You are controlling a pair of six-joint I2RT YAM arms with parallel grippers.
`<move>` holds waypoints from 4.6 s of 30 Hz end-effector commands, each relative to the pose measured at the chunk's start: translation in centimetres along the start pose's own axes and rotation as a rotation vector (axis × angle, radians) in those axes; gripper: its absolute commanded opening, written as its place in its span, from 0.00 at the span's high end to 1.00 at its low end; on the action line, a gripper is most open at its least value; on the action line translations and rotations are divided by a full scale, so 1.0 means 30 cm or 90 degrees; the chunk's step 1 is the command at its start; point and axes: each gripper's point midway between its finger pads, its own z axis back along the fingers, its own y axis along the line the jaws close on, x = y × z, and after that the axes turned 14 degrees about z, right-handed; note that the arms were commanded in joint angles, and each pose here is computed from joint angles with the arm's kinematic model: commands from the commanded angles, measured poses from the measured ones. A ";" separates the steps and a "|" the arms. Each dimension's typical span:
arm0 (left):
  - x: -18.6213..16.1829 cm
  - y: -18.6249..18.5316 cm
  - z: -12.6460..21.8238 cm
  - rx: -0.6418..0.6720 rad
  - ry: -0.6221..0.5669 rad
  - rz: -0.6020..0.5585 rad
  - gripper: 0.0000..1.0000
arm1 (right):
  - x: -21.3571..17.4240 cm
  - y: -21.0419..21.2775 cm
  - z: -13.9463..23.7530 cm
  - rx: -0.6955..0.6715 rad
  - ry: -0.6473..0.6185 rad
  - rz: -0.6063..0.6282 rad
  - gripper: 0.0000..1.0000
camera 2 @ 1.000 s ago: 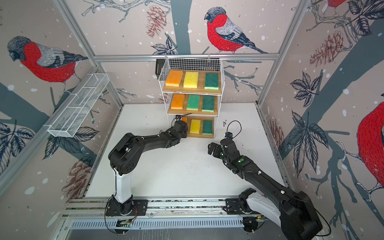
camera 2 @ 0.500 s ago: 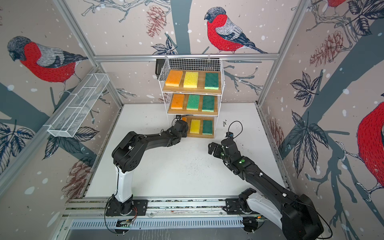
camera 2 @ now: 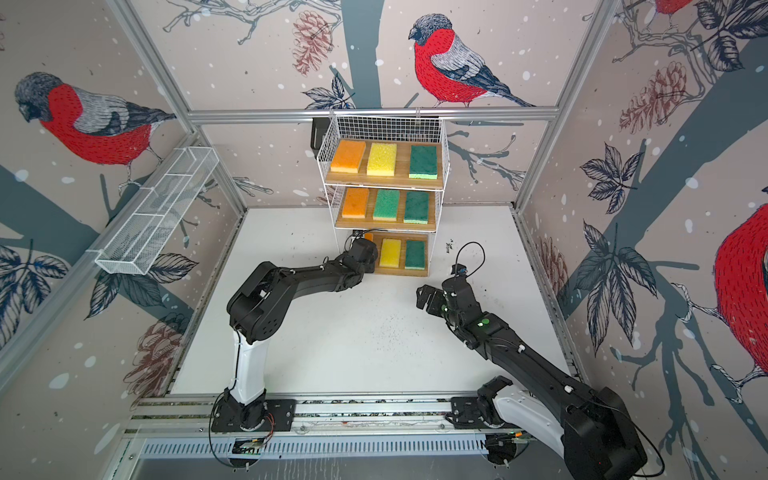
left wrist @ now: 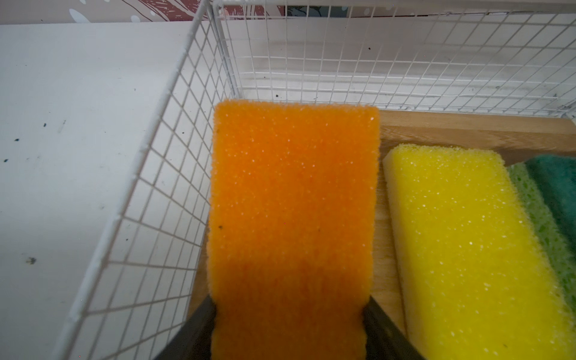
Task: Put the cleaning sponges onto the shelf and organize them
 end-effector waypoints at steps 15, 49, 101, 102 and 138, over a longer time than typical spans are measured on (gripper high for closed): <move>0.008 0.002 -0.017 0.009 -0.002 -0.022 0.38 | 0.019 0.005 0.003 0.007 -0.023 -0.011 0.01; -0.012 0.026 -0.060 0.027 0.003 -0.019 0.35 | 0.025 0.007 0.002 0.007 -0.023 -0.013 0.01; 0.000 0.025 -0.035 0.032 0.020 0.004 0.25 | 0.028 0.005 0.018 0.009 -0.032 -0.014 0.01; 0.001 0.024 -0.035 0.033 0.020 0.005 0.24 | 0.026 0.004 0.018 0.008 -0.032 -0.015 0.01; 0.000 0.027 0.118 0.029 0.011 -0.025 0.23 | 0.036 -0.002 0.057 0.007 -0.050 0.000 0.00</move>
